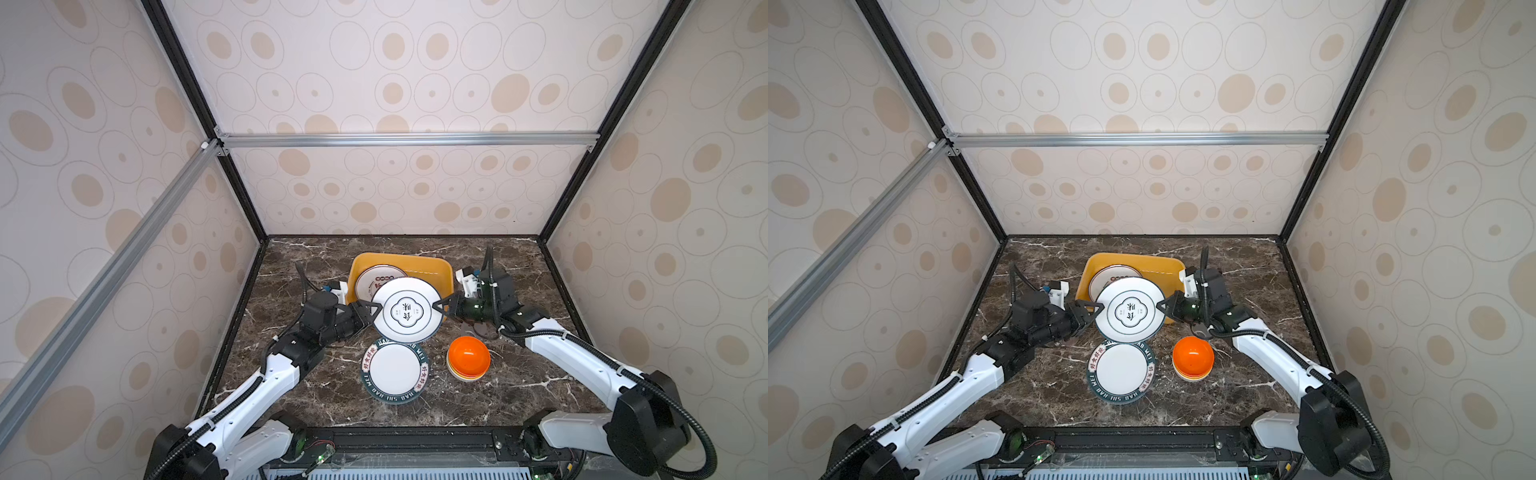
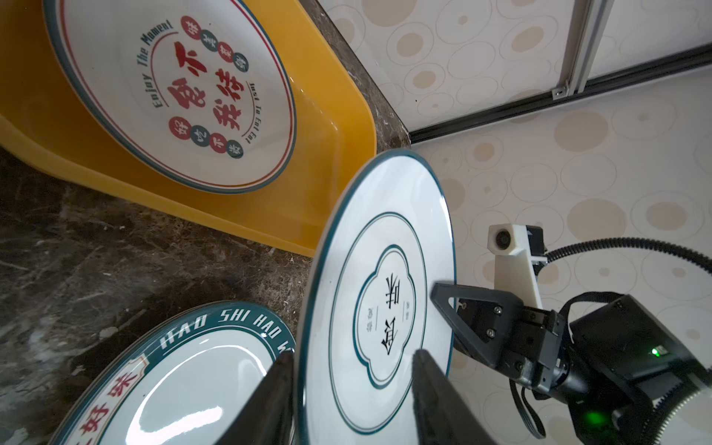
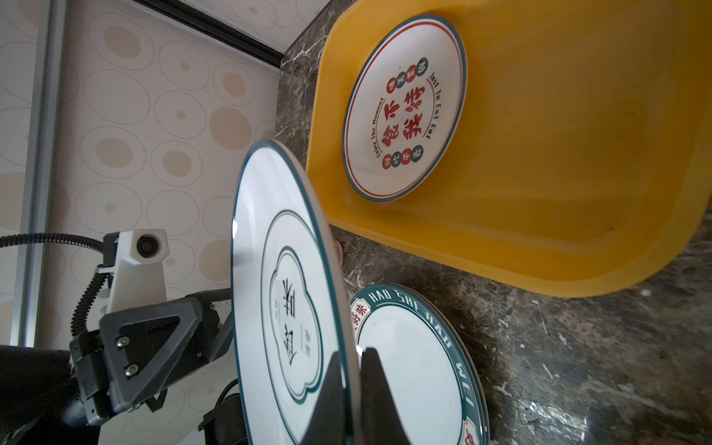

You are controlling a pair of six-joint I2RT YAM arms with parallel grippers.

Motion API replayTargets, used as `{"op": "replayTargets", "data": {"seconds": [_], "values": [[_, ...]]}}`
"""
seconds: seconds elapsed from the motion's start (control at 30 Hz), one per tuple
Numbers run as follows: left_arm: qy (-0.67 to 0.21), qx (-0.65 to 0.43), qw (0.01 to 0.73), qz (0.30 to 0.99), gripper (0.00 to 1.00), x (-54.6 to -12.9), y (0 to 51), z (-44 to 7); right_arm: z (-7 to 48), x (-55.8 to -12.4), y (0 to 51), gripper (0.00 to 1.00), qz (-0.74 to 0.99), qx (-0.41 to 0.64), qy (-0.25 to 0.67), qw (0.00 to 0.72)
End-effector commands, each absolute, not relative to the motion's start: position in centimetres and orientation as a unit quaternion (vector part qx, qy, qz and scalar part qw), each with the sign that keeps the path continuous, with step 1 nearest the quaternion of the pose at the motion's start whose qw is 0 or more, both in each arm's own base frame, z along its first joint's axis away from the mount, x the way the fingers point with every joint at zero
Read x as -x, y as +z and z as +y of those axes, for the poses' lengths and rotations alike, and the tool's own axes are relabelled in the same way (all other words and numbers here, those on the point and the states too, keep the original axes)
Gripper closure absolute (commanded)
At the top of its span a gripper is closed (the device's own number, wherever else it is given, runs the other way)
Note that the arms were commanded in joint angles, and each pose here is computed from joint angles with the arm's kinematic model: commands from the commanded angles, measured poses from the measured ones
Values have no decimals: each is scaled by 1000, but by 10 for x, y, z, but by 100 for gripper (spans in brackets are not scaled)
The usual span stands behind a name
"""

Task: Place the mixed dishes into the plastic bin
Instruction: 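Carry the white plate over the yellow bin with both grippers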

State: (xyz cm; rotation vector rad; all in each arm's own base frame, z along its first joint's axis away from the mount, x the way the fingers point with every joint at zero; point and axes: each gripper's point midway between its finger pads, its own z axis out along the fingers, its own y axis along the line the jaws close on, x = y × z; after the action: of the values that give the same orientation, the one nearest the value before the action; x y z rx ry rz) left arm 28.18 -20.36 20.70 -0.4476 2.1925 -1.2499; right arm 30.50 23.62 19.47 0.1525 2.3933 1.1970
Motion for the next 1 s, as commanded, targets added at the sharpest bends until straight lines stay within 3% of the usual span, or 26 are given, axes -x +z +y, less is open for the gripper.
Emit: {"op": "replayTargets", "data": {"seconds": [0.0,0.97], "values": [[-475,158,321,804,45,-285,233,-197,234,-322,212,100,862,-62,432,258],[-419,195,331,823,39,-255,201,-161,259,-437,164,100,882,-128,384,241]]}}
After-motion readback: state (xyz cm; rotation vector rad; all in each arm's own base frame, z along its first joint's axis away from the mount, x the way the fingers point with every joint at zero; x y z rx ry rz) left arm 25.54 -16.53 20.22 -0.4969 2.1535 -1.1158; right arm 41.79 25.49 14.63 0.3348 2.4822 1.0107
